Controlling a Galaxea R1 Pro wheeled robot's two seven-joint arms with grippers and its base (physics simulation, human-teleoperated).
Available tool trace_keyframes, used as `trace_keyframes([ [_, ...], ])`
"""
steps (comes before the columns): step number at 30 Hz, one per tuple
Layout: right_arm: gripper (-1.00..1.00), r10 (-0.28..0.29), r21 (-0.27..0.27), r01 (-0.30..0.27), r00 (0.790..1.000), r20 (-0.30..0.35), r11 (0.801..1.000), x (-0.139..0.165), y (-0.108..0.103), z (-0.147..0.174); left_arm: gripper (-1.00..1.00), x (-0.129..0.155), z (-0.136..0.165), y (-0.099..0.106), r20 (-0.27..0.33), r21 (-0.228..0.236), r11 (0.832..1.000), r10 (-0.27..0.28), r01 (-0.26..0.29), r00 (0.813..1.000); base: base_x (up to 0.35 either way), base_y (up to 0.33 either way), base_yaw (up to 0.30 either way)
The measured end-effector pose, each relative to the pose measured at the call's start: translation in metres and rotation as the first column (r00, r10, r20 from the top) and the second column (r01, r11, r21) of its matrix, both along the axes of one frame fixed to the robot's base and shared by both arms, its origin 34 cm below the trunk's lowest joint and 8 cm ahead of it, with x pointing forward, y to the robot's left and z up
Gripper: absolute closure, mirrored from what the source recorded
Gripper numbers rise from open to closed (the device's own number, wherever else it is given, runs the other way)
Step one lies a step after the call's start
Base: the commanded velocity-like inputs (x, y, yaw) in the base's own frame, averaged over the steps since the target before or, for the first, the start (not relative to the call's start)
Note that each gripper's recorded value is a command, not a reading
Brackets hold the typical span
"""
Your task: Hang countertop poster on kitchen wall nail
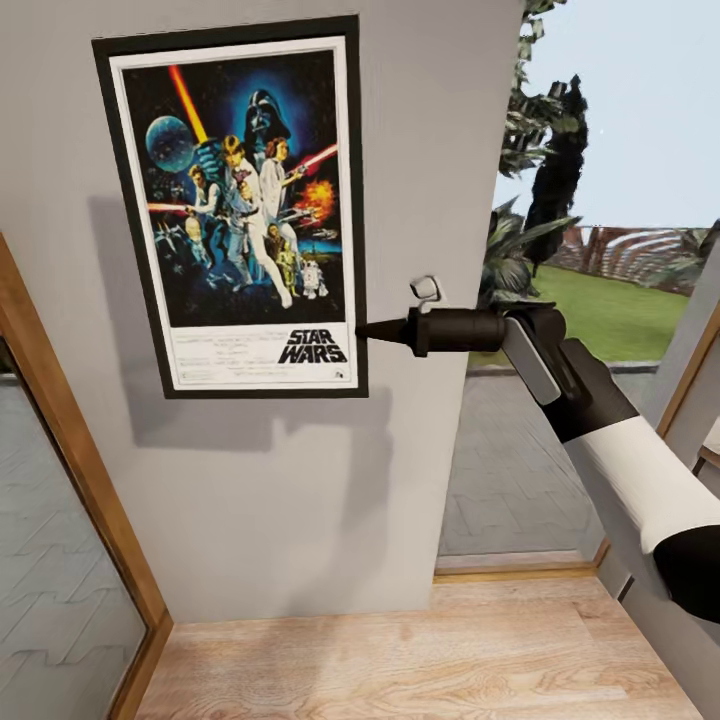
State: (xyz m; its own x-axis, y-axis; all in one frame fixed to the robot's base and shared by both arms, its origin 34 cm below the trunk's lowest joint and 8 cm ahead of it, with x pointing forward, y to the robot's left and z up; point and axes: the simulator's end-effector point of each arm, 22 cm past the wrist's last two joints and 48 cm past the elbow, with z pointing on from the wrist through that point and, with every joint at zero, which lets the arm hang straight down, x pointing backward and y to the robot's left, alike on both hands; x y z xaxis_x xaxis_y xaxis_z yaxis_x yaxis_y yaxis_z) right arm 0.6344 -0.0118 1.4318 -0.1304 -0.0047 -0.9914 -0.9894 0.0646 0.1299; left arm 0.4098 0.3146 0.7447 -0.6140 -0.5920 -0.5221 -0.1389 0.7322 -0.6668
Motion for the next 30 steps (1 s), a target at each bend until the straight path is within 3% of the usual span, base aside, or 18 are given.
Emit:
trace_keyframes([
  [30, 1.00, 0.003, -0.005, -0.003, 1.000, 0.030, 1.000, 0.0000, -0.0006, -0.0072, -1.00, 0.0003, 0.0002, -0.0003, 0.001, -0.001, 1.000, 0.000, 0.000, 1.000, 0.000, 0.000, 0.000],
])
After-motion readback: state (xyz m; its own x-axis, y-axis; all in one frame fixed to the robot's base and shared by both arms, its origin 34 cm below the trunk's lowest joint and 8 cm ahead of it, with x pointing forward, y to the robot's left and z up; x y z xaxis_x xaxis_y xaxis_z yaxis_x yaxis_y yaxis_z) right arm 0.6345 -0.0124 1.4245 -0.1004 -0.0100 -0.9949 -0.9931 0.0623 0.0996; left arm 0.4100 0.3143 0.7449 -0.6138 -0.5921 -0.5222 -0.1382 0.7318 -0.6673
